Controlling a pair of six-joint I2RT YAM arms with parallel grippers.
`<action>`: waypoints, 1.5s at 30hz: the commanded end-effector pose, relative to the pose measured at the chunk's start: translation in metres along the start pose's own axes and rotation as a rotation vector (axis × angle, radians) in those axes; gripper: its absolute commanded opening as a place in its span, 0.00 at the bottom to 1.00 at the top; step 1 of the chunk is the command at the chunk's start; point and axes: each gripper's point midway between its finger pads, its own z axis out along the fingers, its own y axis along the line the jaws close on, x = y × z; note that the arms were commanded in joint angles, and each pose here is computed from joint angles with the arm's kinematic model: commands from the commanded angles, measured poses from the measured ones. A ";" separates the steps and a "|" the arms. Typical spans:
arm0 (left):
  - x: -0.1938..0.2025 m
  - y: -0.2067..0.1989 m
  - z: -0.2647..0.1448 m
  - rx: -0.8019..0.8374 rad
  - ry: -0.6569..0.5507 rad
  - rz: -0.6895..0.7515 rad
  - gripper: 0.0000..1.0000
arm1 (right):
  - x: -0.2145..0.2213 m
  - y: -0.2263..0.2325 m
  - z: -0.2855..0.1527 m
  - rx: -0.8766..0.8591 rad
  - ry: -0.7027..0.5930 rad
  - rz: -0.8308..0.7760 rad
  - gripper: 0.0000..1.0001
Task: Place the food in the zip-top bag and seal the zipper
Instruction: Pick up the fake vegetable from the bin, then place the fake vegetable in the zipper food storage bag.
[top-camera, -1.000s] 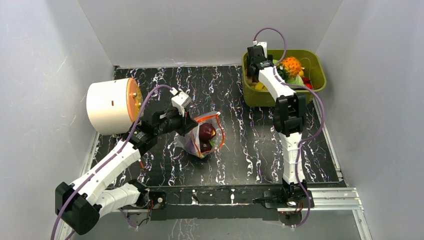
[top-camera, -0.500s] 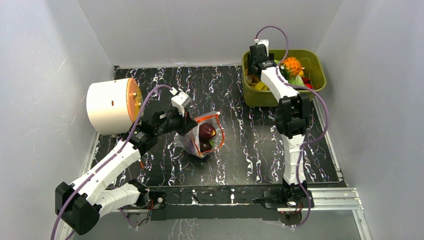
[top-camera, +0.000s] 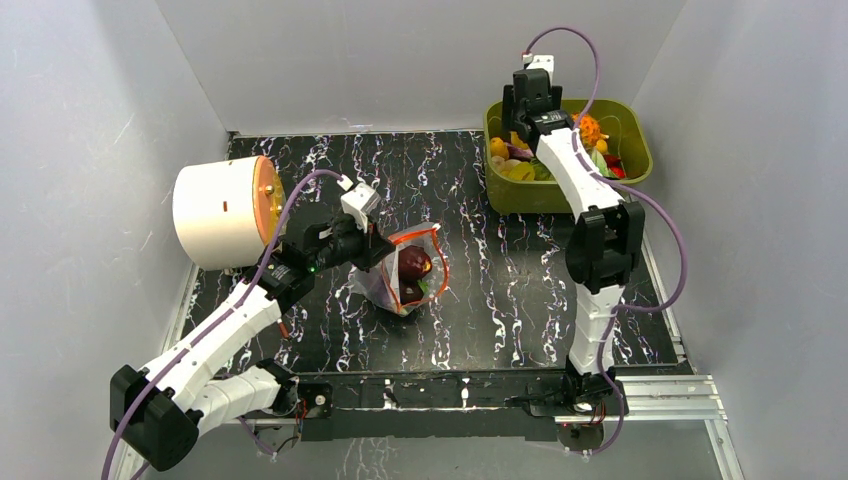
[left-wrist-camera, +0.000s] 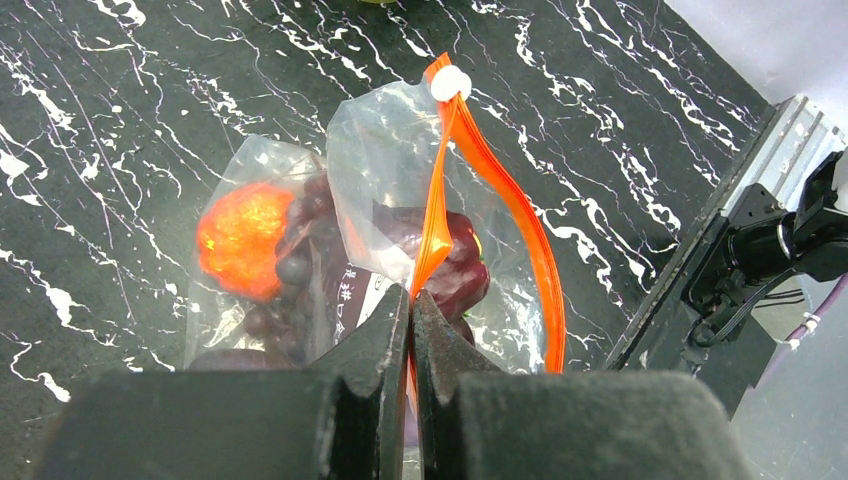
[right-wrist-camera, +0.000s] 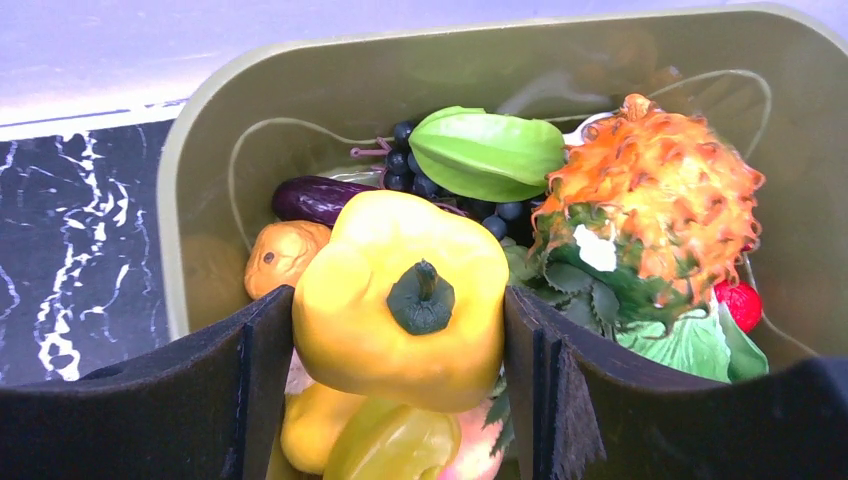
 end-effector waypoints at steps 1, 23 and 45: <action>-0.018 -0.003 -0.004 0.004 -0.066 -0.004 0.00 | -0.036 -0.005 -0.042 -0.052 -0.072 0.076 0.41; -0.065 -0.008 -0.014 -0.031 -0.116 -0.070 0.00 | 0.003 0.045 -0.224 -0.470 -0.066 0.193 0.40; -0.073 -0.002 -0.001 -0.067 -0.115 -0.184 0.00 | 0.057 0.118 -0.344 -0.990 -0.158 0.281 0.38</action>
